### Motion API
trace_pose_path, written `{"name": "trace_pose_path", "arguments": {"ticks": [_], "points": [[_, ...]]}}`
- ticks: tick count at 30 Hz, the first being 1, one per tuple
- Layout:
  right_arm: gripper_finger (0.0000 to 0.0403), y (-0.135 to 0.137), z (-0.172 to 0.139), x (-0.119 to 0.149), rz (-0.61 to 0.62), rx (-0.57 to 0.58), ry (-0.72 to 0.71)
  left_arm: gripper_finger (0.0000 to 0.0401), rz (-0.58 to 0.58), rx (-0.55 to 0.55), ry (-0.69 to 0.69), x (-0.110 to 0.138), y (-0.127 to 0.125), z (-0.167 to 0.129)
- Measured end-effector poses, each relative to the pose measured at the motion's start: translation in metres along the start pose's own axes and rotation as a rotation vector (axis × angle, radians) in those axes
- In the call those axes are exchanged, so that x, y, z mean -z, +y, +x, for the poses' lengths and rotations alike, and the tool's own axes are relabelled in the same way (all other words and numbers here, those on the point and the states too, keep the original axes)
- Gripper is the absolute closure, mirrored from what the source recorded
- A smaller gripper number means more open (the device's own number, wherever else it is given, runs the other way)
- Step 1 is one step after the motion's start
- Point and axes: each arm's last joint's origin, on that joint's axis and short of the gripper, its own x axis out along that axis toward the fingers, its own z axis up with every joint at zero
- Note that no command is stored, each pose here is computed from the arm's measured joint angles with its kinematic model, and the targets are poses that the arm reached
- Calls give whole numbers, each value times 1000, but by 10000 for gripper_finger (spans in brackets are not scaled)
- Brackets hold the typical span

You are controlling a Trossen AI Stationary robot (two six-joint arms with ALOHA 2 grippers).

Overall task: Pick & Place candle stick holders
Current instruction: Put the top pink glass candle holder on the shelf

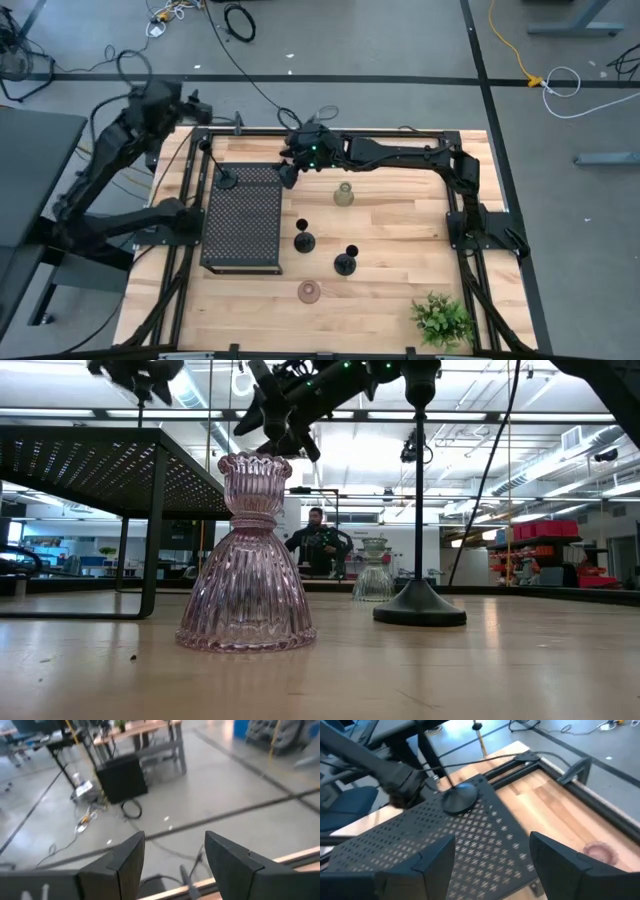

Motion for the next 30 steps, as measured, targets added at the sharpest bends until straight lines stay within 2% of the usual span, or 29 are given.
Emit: {"name": "trace_pose_path", "arguments": {"ticks": [2, 5, 9, 14, 23, 27, 29, 30], "points": [[146, 7, -1, 2, -4, -11, 6, 191, -9, -38, 24, 0, 5, 11], [146, 16, -3, 4, -14, -27, 7, 191, -7, -62, 14, -1, 9, 8], [146, 23, -5, 5, -24, -43, 4, 191, -64, 62, -7, -1, 6, 2], [146, 26, -5, 4, -25, -52, -12, 191, -120, 37, 30, 2, 5, 4], [146, 26, -5, 4, -39, -50, -15, 196, -233, 123, 85, 5, -7, 7], [146, 26, -5, 3, -56, -53, -23, 208, -235, 173, 113, 6, -17, 11], [146, 26, -5, 3, -64, -54, -25, 214, -208, 247, 148, 6, -29, 20], [146, 26, -5, 3, -70, -57, -26, 216, -170, 233, 164, 7, -34, 26]]}}
